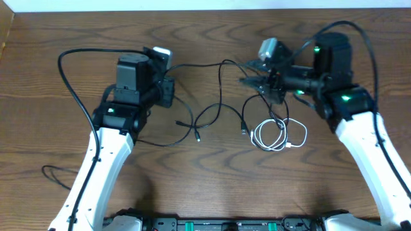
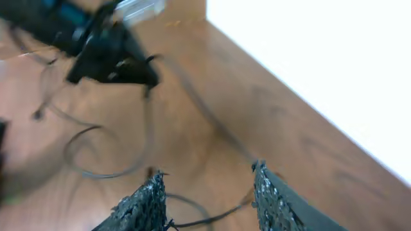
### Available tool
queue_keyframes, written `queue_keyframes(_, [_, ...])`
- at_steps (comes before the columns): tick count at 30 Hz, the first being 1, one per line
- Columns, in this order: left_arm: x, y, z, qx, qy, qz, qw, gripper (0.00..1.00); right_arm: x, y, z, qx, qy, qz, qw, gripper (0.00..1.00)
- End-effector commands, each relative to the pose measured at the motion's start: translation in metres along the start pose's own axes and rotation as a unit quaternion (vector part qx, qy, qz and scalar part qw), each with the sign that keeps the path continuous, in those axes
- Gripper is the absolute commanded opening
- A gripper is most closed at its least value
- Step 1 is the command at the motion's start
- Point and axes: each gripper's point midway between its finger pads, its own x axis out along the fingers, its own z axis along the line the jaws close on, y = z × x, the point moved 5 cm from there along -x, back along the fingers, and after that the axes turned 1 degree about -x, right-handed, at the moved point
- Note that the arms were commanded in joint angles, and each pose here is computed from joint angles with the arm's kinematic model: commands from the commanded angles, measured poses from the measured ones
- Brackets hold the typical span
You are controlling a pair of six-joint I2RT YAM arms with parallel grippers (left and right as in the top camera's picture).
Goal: Untangle cables
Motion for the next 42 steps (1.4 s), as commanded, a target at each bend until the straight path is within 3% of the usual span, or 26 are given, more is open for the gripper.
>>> queue_keyframes(1, [-0.01,0.003,0.021,-0.016,-0.032,0.016,0.999,0.07,-0.021,0.002,-0.032,0.057,0.128,0.026,0.99,0.44])
queue_keyframes(7, [-0.012,0.012,0.031,-0.028,-0.048,0.036,0.998,0.07,-0.024,0.023,-0.057,0.106,0.213,0.065,0.969,0.53])
queue_keyframes(15, [-0.016,0.02,0.05,-0.027,-0.124,0.058,0.99,0.08,-0.005,0.077,-0.08,0.186,0.243,0.133,0.943,0.52])
queue_keyframes(26, [-0.019,0.023,0.061,-0.038,-0.144,0.063,0.987,0.07,0.035,0.122,-0.06,0.26,0.113,0.168,0.944,0.52])
queue_keyframes(30, [-0.019,0.023,0.061,-0.038,-0.143,0.063,0.987,0.08,0.054,0.13,-0.039,0.24,0.056,0.188,0.951,0.57])
queue_keyframes(35, [-0.018,0.023,0.061,-0.038,-0.141,0.062,0.987,0.07,0.064,0.135,-0.026,0.231,0.055,0.218,0.946,0.75])
queue_keyframes(42, [-0.018,0.023,0.06,-0.04,-0.138,0.062,0.988,0.07,0.074,0.167,-0.027,0.24,0.076,0.271,0.929,0.76])
